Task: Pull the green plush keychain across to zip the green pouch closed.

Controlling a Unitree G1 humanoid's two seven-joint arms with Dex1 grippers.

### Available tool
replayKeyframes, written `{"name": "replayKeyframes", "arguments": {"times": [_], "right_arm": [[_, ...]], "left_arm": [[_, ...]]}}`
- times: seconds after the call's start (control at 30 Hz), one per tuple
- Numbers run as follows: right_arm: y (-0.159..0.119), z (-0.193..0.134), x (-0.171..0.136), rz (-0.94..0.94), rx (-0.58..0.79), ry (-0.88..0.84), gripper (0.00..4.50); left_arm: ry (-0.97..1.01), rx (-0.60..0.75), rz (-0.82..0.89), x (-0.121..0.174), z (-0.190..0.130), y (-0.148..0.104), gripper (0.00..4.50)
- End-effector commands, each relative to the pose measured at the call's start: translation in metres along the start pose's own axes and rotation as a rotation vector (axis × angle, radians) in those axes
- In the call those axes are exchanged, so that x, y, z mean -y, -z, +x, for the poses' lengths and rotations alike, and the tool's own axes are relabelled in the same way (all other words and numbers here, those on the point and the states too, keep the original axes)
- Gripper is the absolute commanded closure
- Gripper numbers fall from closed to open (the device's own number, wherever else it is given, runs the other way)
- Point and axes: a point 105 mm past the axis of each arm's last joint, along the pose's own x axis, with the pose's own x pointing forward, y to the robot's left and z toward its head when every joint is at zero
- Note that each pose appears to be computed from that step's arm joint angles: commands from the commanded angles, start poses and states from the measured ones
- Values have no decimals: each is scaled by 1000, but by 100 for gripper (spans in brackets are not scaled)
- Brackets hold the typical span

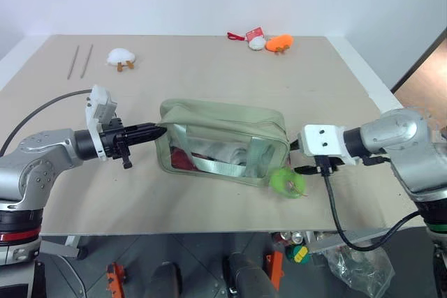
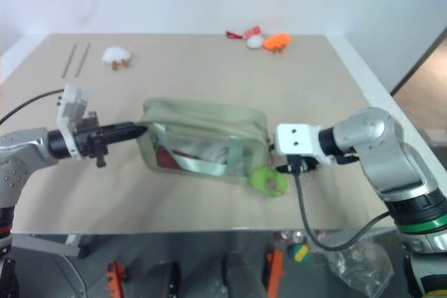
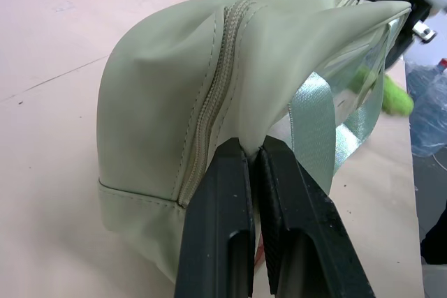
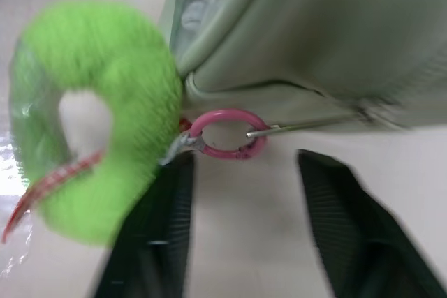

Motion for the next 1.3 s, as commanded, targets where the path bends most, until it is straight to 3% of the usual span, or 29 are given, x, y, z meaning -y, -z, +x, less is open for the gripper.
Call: {"name": "replayKeyframes", "arguments": {"times": [0.03,0.07,0.1,0.3,0.43,0.47,0.63,0.77,0.9,1.07,1.2,1.3], "right_arm": [[18,5,5,-17,-80,36,49],[21,6,6,-12,-89,41,9],[25,4,7,-4,-99,50,4],[35,-41,29,59,-115,150,4],[56,-82,40,80,-213,249,4],[58,-88,41,86,-220,266,0],[59,-100,42,95,-228,298,0],[55,-99,42,93,-218,302,0],[49,-103,42,111,-185,323,0],[22,-104,36,181,16,324,0],[1,-100,29,271,203,333,0],[1,-94,26,318,233,341,0]], "left_arm": [[-9,33,46,-1,-2,-12,450],[-9,33,46,-1,-2,-12,450],[-12,33,47,-1,-3,-12,450],[-64,74,34,-6,-23,-23,450],[-130,126,10,-13,-46,-39,450],[-164,129,19,-17,-51,-41,375],[-223,152,25,-20,-60,-47,223],[-208,167,17,-16,-64,-46,223],[-286,175,6,-25,-91,-45,223],[-440,5,-25,-41,-132,-3,223],[-491,36,-68,-46,-147,7,223],[-502,59,-90,-48,-144,12,223]]}}
